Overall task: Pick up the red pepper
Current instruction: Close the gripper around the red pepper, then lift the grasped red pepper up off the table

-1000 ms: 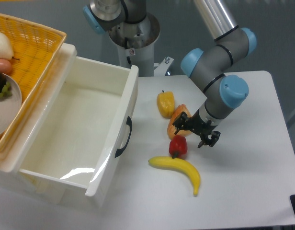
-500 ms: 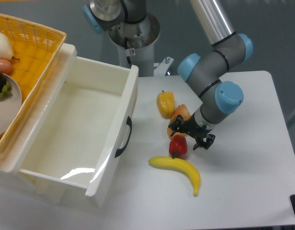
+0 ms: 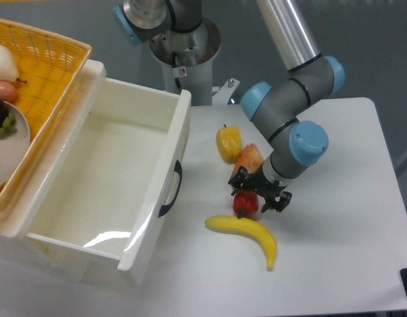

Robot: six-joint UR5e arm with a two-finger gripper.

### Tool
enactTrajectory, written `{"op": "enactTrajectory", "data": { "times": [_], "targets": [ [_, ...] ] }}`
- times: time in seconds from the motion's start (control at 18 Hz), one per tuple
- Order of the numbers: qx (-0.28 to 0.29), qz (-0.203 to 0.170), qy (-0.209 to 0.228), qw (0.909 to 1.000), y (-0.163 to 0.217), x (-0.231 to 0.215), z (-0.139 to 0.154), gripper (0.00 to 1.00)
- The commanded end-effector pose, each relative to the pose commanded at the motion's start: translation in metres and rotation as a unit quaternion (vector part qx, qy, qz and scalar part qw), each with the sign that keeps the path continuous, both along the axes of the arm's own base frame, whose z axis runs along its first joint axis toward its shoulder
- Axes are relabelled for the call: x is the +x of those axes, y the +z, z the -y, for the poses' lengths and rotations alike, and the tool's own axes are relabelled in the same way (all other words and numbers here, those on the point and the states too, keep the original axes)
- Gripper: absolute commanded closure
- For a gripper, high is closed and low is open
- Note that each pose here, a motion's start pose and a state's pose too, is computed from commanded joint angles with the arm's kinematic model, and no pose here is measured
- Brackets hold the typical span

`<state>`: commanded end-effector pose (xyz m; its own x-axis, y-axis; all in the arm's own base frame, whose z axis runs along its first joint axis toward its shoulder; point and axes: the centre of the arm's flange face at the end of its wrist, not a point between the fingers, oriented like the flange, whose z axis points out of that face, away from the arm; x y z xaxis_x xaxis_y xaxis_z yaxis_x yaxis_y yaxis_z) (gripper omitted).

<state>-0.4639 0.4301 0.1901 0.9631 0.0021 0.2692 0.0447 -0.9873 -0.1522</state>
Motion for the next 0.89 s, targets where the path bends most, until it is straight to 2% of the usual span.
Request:
{"op": "enactTrajectory", "data": {
  "times": [0.33,0.44,0.5,0.67,0.89],
  "targets": [
    [0.003,-0.005,-0.006,1.0,0.003,-0.002,-0.001,0.68],
    [0.008,-0.016,-0.01,0.9998,0.013,-0.01,-0.003,0.8],
    [0.012,-0.024,-0.01,0.9996,0.022,-0.014,-0.005,0.83],
    [0.021,-0.051,-0.006,0.9984,0.048,-0.032,-0.007,0.83],
    [-0.011,-0.092,-0.02,0.9955,0.073,-0.047,0.002,0.83]
  ]
}}
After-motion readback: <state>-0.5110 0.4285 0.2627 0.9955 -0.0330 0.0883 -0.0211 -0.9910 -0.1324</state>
